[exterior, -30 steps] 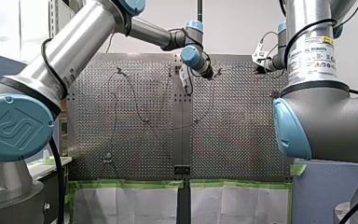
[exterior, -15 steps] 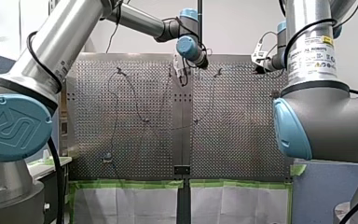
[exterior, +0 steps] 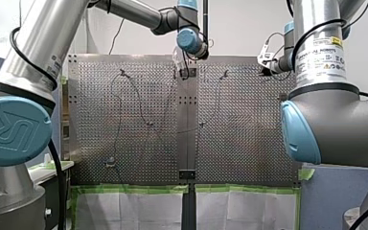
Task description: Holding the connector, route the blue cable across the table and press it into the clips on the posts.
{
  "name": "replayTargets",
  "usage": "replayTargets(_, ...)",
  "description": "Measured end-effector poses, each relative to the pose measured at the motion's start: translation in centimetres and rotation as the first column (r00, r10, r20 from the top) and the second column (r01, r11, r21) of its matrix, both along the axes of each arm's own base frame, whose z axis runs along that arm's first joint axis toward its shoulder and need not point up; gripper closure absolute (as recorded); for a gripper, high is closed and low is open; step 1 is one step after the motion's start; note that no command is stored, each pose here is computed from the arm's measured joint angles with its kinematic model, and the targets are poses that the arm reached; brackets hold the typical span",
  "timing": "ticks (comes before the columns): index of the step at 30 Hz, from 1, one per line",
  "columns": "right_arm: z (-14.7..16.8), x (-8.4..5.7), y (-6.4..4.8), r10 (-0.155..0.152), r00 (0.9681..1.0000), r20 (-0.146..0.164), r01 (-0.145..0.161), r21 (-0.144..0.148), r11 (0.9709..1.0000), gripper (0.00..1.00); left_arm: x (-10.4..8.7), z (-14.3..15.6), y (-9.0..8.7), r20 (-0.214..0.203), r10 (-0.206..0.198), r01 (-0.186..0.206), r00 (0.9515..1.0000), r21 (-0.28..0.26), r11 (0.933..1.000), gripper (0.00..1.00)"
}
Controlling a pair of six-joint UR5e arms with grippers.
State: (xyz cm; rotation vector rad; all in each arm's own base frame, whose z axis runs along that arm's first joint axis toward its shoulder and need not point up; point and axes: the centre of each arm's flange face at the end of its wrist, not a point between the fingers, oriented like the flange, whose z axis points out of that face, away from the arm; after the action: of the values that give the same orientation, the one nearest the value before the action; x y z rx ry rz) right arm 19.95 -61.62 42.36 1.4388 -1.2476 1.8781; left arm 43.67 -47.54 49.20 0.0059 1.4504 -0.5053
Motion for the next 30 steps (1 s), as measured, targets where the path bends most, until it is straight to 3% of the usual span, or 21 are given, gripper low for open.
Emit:
replayTargets(7,0.0,0.4,0.1,0.007,1.0000,0.000,-0.007,0.000,1.0000,1.00,-2.4,1.4,0.5,0.035,-0.006,0.008,0.9994,-0.066,0.9978,0.00)
replayTargets(16,0.0,0.7,0.2,0.013,0.9999,0.000,-0.013,0.001,0.9999,1.00,-5.5,3.0,1.2,0.082,-0.023,0.034,0.9964,-0.145,0.9889,0.00)
replayTargets(23,0.0,0.7,0.3,0.014,0.9999,-0.001,-0.014,0.001,0.9999,1.00,-9.2,4.2,1.7,0.111,-0.012,0.038,0.9937,-0.230,0.9724,0.00)
replayTargets(30,0.0,0.9,0.3,0.016,0.9999,-0.001,-0.016,0.001,0.9999,1.00,-11.0,4.7,2.9,0.134,-0.006,0.047,0.9910,-0.303,0.9520,0.00)
